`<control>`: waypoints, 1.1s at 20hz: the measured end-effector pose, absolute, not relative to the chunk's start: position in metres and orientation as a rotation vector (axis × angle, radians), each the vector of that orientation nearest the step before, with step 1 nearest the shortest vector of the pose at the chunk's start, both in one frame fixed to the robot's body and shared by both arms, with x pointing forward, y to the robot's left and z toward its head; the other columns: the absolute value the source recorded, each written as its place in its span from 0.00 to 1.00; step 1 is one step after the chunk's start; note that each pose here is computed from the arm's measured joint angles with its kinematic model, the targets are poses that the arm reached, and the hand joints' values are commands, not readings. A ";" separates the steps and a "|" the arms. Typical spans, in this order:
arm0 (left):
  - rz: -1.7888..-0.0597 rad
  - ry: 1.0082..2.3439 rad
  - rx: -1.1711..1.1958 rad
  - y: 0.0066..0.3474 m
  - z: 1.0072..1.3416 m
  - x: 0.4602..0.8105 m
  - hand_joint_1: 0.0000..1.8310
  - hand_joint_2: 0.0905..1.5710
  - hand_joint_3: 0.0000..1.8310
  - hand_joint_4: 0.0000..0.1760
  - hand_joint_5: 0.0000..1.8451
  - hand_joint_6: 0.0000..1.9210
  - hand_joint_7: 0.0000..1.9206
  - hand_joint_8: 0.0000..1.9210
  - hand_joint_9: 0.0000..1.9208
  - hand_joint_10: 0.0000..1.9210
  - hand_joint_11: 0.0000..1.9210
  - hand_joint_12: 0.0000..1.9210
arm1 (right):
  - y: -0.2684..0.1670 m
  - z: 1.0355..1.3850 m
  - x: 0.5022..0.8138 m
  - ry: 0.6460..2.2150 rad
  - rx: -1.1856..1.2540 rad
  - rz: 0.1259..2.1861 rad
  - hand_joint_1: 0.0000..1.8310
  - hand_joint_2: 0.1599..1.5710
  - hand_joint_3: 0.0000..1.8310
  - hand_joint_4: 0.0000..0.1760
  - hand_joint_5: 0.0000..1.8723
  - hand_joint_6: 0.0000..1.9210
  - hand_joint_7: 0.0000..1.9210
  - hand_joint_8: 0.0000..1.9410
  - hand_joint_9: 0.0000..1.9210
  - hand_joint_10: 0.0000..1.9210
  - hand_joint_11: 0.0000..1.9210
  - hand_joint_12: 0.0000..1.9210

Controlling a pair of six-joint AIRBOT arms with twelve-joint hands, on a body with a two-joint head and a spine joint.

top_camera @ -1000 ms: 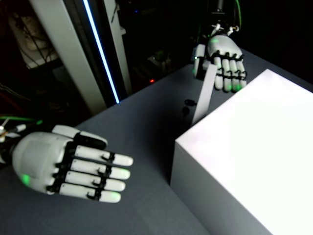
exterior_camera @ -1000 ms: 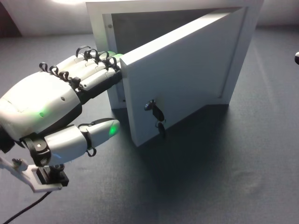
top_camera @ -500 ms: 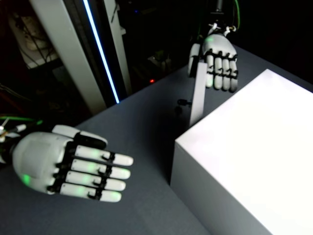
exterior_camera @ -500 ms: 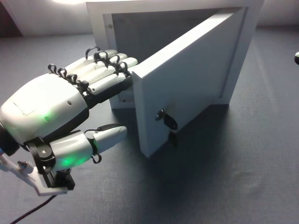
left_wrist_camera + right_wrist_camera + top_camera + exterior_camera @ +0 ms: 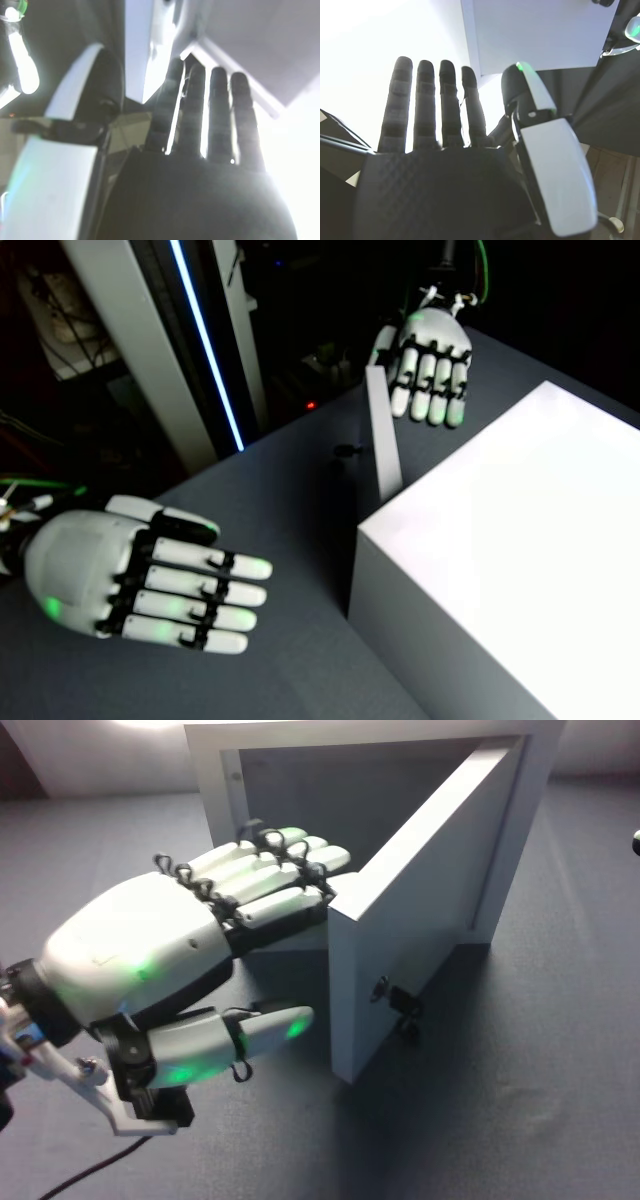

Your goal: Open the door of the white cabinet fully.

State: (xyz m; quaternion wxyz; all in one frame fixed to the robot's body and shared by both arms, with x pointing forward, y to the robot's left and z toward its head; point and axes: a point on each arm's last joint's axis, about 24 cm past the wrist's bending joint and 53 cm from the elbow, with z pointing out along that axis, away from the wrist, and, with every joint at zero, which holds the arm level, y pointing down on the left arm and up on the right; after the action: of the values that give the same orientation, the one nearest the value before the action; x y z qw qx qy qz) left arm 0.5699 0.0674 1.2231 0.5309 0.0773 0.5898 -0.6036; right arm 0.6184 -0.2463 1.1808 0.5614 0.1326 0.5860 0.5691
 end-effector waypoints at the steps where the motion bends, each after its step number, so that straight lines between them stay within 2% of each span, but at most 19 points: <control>1: -1.449 1.414 0.200 0.063 1.222 0.569 0.16 0.92 0.00 0.00 0.06 0.00 0.01 0.00 0.00 0.00 0.00 0.05 | -0.246 1.181 0.618 1.381 0.311 1.341 0.36 0.87 0.00 0.00 0.16 0.00 0.17 0.00 0.15 0.00 0.14 0.02; 4: -1.456 1.435 0.244 0.051 1.218 0.565 0.16 0.90 0.00 0.00 0.06 0.00 0.02 0.00 0.01 0.00 0.00 0.02 | -0.245 1.180 0.618 1.383 0.313 1.343 0.34 0.87 0.00 0.00 0.16 0.00 0.17 0.00 0.15 0.00 0.13 0.02; 10: -1.476 1.458 0.264 0.038 1.214 0.568 0.28 0.85 0.00 0.00 0.09 0.01 0.05 0.00 0.03 0.00 0.03 0.04 | -0.245 1.178 0.619 1.383 0.317 1.346 0.35 0.87 0.00 0.00 0.16 0.00 0.17 0.00 0.15 0.00 0.14 0.02; 12: -1.486 1.468 0.291 0.030 1.211 0.564 0.24 0.87 0.00 0.00 0.10 0.00 0.05 0.00 0.03 0.00 0.03 0.04 | -0.246 1.178 0.619 1.382 0.317 1.345 0.35 0.87 0.00 0.00 0.17 0.00 0.17 0.00 0.15 0.00 0.14 0.02; 15: -1.512 1.465 0.308 0.016 1.211 0.564 0.25 0.87 0.00 0.00 0.08 0.00 0.05 0.00 0.03 0.00 0.03 0.04 | -0.246 1.178 0.619 1.381 0.314 1.345 0.34 0.87 0.00 0.00 0.16 0.00 0.16 0.00 0.15 0.00 0.15 0.02; 17: -1.517 1.473 0.334 0.007 1.209 0.563 0.23 0.88 0.00 0.00 0.07 0.00 0.03 0.00 0.01 0.00 0.02 0.04 | -0.246 1.178 0.619 1.382 0.313 1.344 0.34 0.87 0.00 0.00 0.16 0.00 0.17 0.00 0.16 0.00 0.15 0.02; 22: -1.526 1.470 0.370 -0.008 1.210 0.562 0.34 0.82 0.00 0.00 0.07 0.00 0.04 0.00 0.02 0.00 0.03 0.04 | -0.246 1.178 0.620 1.381 0.315 1.344 0.36 0.88 0.00 0.00 0.16 0.00 0.17 0.00 0.15 0.00 0.14 0.01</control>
State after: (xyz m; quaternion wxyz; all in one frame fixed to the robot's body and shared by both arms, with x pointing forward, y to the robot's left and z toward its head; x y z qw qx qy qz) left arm 0.5615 -0.0078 1.2096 0.4754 0.1513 0.6014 -0.6241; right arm 0.6199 -0.2462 1.1776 0.5603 0.1338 0.5858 0.5701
